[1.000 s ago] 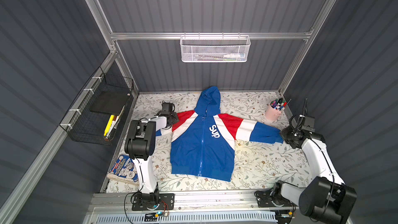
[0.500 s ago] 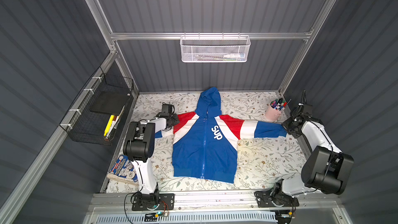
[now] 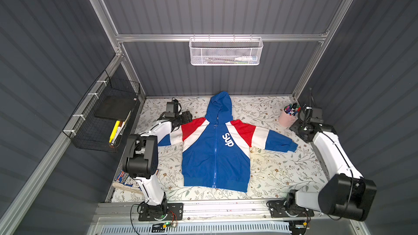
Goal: Unzip the jacket
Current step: Flatten out the jacket at the center of the board.
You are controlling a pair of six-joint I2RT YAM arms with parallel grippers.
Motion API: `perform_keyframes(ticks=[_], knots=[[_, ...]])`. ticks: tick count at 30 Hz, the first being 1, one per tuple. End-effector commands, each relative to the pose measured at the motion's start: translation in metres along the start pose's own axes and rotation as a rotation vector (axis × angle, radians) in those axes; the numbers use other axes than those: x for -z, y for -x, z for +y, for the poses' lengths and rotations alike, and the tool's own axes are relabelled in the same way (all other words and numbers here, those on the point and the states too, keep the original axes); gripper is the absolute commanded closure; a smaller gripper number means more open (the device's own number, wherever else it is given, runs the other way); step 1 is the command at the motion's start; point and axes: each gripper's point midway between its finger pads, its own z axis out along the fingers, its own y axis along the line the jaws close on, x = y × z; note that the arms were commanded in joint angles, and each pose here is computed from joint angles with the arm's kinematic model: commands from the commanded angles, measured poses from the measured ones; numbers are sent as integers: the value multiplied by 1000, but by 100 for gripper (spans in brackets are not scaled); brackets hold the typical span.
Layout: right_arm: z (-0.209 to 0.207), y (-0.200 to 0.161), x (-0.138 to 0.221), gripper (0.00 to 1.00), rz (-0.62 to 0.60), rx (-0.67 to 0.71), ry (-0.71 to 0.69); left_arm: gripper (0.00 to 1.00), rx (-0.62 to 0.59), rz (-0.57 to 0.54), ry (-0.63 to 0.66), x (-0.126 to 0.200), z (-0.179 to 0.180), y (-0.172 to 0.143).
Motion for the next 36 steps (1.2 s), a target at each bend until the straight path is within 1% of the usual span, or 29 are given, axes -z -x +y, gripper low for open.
perform_keyframes(ticks=[1,3,5,7,9,13,15,18,22,25,29,36], knots=[[76,-67,-13,42,167,166,260,23,-119,57,-131,-11,-56,-28],[109,-100,-16,49,251,240,320,25,-123,86,-141,-22,-65,-42],[124,-122,-22,56,328,277,310,29,-98,94,-141,-25,-62,-47],[131,-136,-30,63,374,289,287,32,-73,103,-136,-29,-60,-52],[135,-148,-41,70,408,277,270,32,-60,129,-138,-35,-60,-62],[140,-171,-58,78,490,266,253,33,-21,168,-35,-41,-38,-81],[145,-181,-65,80,518,273,255,33,-5,182,3,-42,-29,-90],[148,-188,-75,83,547,260,253,32,8,206,20,-45,-23,-99],[142,-194,-89,84,559,235,198,32,24,243,49,-50,-14,-113],[127,-192,-100,84,534,216,112,32,35,261,61,-53,-9,-123],[114,-190,-110,85,532,202,39,32,52,280,67,-54,-5,-132],[92,-173,-118,85,510,181,-38,32,79,290,57,-51,-7,-137]])
